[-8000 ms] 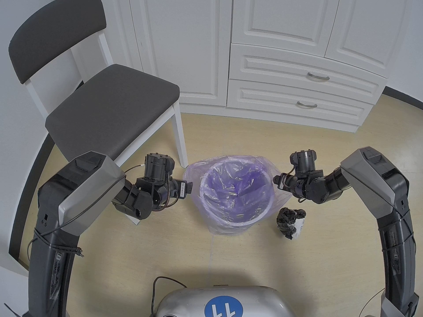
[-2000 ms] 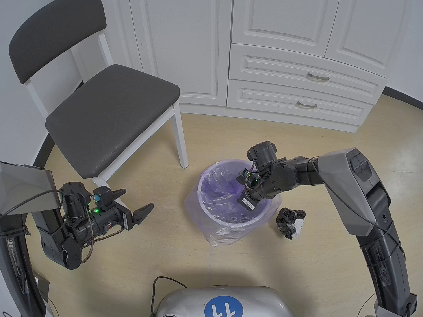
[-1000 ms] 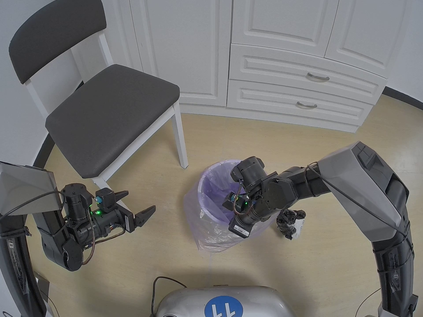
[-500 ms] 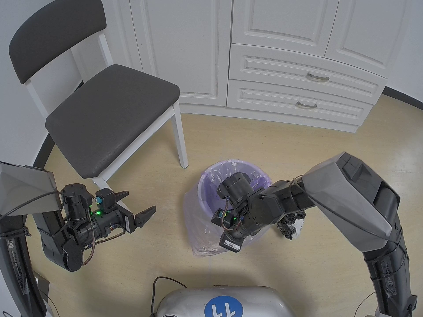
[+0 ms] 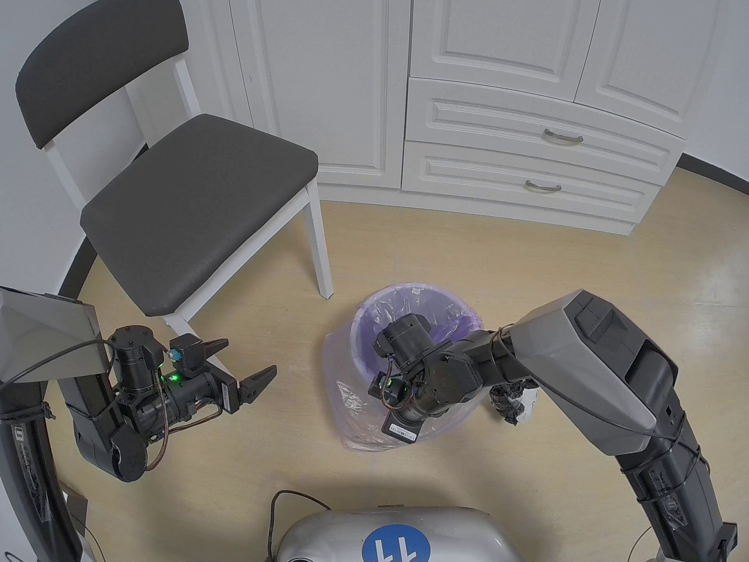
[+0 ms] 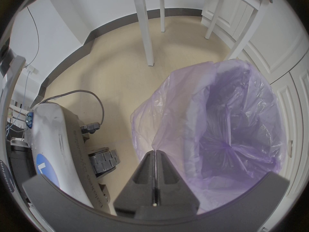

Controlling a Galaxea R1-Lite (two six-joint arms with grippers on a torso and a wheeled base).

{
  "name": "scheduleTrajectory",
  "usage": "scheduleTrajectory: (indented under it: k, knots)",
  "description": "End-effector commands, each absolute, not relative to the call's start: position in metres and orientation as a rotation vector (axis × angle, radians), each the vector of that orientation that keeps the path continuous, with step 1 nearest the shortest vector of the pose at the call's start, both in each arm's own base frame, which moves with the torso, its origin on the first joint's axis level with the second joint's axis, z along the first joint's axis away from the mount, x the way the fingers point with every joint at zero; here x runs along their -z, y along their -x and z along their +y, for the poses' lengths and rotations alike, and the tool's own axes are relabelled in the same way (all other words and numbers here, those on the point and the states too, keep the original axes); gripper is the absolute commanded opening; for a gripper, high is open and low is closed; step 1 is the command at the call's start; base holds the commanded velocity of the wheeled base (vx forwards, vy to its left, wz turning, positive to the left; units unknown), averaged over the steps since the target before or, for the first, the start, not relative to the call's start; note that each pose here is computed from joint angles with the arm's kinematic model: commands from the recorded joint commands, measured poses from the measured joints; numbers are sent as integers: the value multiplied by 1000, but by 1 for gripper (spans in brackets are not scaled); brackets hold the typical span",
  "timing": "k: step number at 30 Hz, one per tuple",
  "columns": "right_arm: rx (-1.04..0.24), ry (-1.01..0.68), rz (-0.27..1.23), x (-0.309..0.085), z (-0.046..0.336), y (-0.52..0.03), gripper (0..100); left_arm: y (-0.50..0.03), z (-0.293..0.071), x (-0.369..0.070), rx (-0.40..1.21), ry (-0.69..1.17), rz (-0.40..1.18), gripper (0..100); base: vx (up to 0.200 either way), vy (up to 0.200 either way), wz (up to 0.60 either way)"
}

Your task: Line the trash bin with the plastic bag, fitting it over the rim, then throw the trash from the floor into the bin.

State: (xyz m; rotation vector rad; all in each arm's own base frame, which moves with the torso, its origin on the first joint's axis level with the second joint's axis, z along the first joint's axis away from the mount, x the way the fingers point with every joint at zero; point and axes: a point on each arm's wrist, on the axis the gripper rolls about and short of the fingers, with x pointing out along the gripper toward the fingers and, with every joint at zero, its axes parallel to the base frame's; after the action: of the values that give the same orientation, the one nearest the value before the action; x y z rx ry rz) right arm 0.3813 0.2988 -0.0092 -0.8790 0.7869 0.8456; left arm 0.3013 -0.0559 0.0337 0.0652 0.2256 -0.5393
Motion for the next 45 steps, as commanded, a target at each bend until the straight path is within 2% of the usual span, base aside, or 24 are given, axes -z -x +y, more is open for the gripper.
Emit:
scheduleTrajectory:
  k: [1,12,21,22,25,28,33,42,45]
  knots:
    - [-815,877,774,16,300,-392,0,-301,-56,-34,541,-65,225,100,0,0,0]
    - [-790,847,679,8,313,-412,0,-301,-57,-33,542,-65,228,100,0,0,0]
    - [-806,864,699,17,315,-409,0,-300,-58,-33,547,-65,231,100,0,0,0]
    - [-810,863,697,17,316,-409,100,-300,-58,-32,547,-65,234,100,0,0,0]
    - [-810,855,692,13,319,-407,100,-298,-59,-31,552,-64,243,100,0,0,0]
    - [-820,848,667,-8,322,-398,100,-297,-59,-30,552,-64,246,100,0,0,0]
    - [-844,861,714,-29,309,-371,100,-298,-59,-30,554,-64,247,100,0,0,0]
    - [-825,786,765,-56,301,-335,100,-295,-61,-28,562,-64,258,100,0,0,0]
    - [-806,764,728,-81,298,-325,100,-295,-61,-28,563,-64,260,100,0,0,0]
